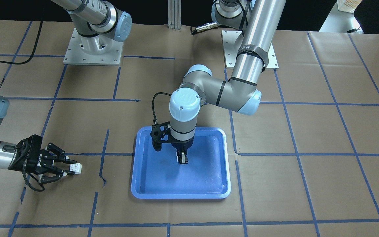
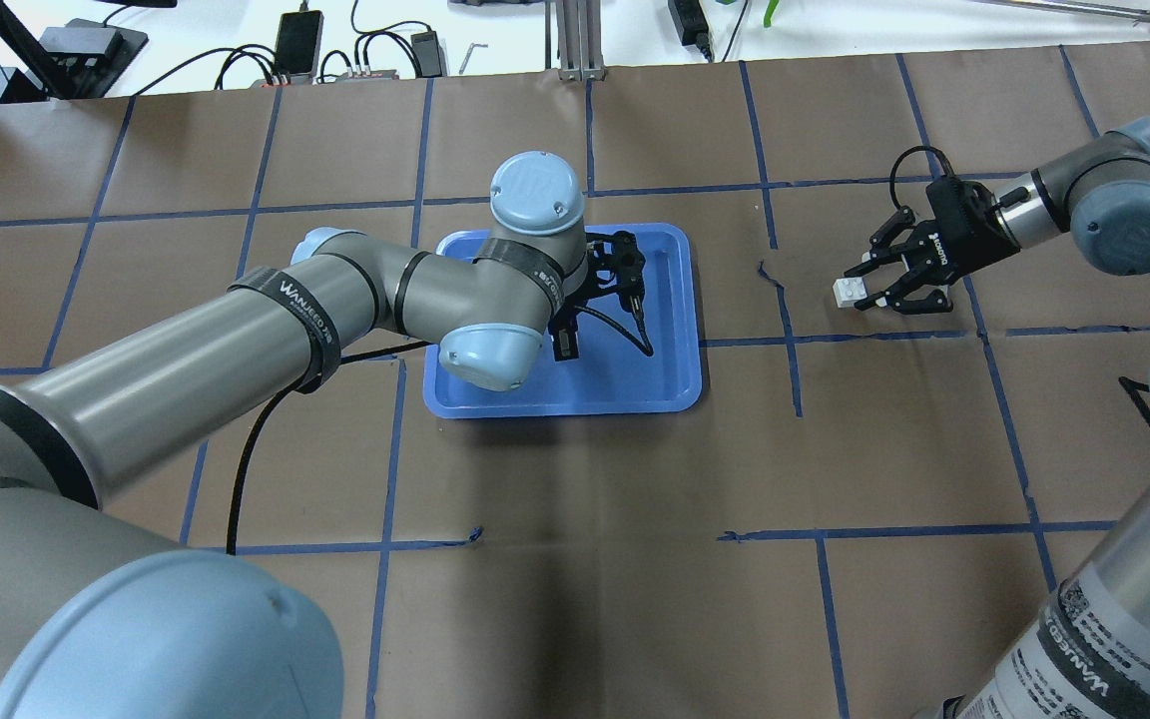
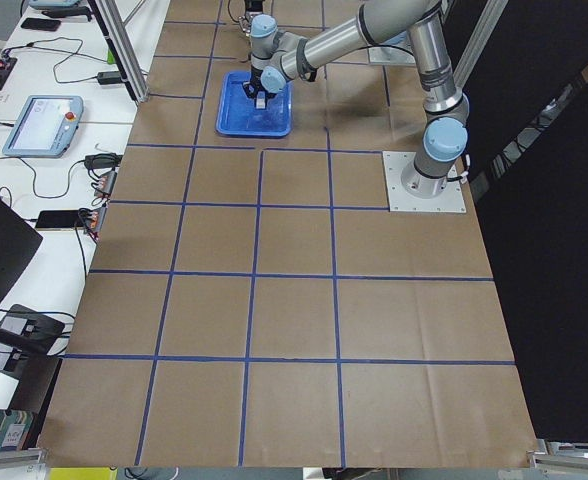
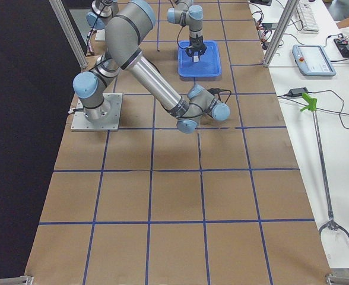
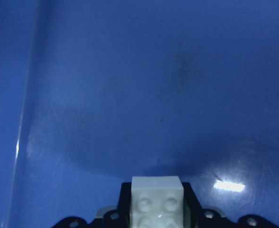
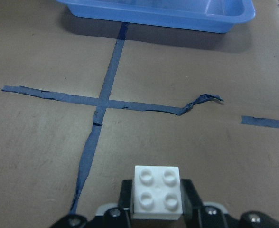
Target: Assemble white blocks and place on blue tray
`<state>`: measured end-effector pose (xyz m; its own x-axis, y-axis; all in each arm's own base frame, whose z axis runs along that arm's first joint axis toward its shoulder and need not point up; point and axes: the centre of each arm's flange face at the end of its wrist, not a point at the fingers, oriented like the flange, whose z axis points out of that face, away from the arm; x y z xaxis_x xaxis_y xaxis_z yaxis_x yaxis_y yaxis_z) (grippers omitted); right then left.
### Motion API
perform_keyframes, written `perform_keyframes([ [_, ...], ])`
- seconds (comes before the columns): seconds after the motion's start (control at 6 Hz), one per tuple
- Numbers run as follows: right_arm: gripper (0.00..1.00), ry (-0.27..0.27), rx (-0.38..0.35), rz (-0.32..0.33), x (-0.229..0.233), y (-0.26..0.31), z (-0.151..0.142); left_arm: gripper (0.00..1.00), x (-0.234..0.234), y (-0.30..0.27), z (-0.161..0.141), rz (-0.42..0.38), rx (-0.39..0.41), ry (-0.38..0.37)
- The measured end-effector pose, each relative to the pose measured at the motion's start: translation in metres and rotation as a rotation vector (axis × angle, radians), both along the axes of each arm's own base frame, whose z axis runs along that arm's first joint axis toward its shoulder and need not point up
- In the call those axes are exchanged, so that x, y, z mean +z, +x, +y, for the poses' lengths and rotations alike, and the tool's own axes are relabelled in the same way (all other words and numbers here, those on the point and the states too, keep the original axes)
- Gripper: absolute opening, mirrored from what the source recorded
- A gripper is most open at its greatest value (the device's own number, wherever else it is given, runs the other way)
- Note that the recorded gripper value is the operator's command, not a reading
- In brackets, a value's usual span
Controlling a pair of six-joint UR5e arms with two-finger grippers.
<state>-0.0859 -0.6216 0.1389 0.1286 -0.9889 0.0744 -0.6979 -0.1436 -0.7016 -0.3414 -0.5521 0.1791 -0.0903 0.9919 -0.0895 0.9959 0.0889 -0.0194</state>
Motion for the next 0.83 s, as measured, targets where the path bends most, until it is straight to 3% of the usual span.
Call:
perform_keyframes([
  [0.17,0.30,-0.010,-0.001,0.006,0.003,-0.001,-0.001,0.04,0.000,0.002,-0.001,-0.003,-0.011,-0.001],
  [0.33,0.30,-0.023,-0.007,0.013,0.008,-0.002,-0.004,0.20,-0.002,0.005,-0.002,-0.008,-0.009,0.001],
  [0.5,0.30,-0.033,-0.022,0.024,0.021,-0.003,-0.006,0.68,-0.003,0.006,-0.002,-0.011,-0.006,0.004],
  [0.67,0.30,-0.035,-0.052,0.041,0.045,-0.002,-0.005,0.82,-0.005,0.006,-0.001,-0.013,0.000,0.007],
  [0.83,0.31,-0.029,-0.087,0.055,0.069,0.002,-0.002,0.88,-0.006,0.007,-0.001,-0.014,0.006,0.010],
])
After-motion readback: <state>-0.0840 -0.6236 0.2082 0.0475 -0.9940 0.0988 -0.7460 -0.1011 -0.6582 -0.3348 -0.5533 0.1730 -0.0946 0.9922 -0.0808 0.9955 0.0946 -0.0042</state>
